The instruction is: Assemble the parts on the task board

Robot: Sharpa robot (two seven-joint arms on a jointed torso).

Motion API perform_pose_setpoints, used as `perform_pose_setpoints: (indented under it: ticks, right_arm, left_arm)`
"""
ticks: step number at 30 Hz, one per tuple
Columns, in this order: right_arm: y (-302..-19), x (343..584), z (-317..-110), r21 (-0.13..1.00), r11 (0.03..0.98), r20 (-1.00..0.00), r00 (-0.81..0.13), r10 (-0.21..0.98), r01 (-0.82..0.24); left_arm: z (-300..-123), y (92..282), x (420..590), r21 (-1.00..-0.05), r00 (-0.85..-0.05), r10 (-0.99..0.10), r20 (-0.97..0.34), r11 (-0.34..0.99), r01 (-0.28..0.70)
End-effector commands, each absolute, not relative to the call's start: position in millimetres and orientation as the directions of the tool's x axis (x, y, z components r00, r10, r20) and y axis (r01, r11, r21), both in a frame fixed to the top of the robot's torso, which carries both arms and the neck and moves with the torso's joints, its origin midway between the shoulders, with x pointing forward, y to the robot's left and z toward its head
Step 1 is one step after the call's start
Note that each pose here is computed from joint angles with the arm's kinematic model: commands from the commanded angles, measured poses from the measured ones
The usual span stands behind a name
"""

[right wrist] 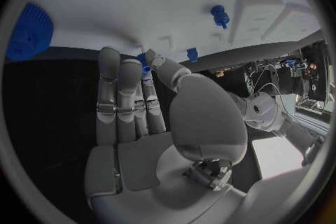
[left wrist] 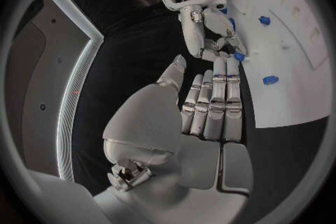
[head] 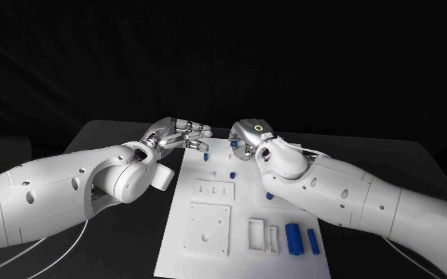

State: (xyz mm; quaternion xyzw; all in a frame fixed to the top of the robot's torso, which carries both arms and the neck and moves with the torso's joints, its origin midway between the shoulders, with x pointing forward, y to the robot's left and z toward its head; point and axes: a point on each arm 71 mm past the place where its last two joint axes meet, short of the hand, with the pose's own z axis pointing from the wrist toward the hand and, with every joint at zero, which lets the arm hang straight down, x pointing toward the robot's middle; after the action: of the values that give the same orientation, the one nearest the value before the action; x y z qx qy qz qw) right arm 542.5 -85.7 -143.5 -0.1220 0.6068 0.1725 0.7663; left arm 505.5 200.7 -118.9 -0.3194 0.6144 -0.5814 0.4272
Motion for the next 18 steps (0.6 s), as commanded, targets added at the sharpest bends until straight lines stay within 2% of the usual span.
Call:
perform_pose_setpoints:
  ticks: [1,18]
  right_arm:
    - [-84.0,543.6,-147.0,0.009,0.907,-0.979,0.180,0.093,-0.421]
    - [-81.1,545.2,-151.2,0.002,0.904,-0.986,0.151,0.074,-0.427]
  left_arm:
    - [-116.5,198.4,505.5,-0.987,-0.441,-0.884,-0.156,0.117,0.114]
    - [-116.6,197.6,505.9,-0.987,-0.443,-0.883,-0.156,0.118,0.113]
